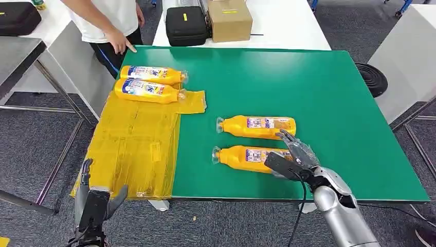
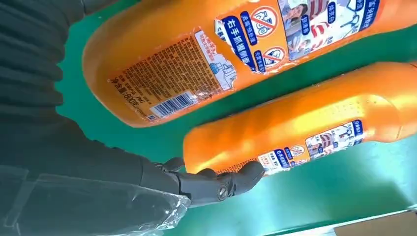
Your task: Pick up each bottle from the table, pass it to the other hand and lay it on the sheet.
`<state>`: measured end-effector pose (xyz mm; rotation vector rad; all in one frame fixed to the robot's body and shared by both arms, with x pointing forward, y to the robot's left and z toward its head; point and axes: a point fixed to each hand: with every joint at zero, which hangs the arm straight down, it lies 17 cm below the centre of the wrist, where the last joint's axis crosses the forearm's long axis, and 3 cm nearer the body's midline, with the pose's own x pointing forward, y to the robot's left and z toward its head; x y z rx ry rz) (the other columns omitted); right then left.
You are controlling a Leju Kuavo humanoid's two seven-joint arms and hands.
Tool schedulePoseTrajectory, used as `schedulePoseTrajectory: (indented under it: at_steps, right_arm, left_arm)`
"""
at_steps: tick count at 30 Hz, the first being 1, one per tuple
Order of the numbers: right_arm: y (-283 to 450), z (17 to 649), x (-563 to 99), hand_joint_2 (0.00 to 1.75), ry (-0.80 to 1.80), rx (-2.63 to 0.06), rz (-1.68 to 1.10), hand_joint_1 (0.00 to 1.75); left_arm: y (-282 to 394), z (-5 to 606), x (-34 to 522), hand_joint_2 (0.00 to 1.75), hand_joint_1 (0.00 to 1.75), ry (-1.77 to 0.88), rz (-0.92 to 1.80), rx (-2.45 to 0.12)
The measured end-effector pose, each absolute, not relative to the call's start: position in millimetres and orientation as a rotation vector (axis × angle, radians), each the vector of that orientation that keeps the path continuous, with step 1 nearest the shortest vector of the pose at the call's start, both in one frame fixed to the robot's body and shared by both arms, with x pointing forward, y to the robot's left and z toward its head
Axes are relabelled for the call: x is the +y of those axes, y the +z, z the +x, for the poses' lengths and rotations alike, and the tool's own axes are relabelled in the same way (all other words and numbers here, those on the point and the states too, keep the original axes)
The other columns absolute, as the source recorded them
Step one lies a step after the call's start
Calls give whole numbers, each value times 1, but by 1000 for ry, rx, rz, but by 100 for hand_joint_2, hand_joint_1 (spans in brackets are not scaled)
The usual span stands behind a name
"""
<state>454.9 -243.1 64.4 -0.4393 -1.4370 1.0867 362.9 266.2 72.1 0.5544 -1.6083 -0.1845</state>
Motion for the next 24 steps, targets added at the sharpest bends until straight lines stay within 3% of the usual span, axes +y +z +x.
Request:
schedulePoseTrajectory:
  at_steps: [24]
  right_arm:
    - [30, 460, -265, 175, 1099, -1308, -424, 0]
  left_arm:
    - [62, 360, 267, 175, 0, -198, 559, -1566]
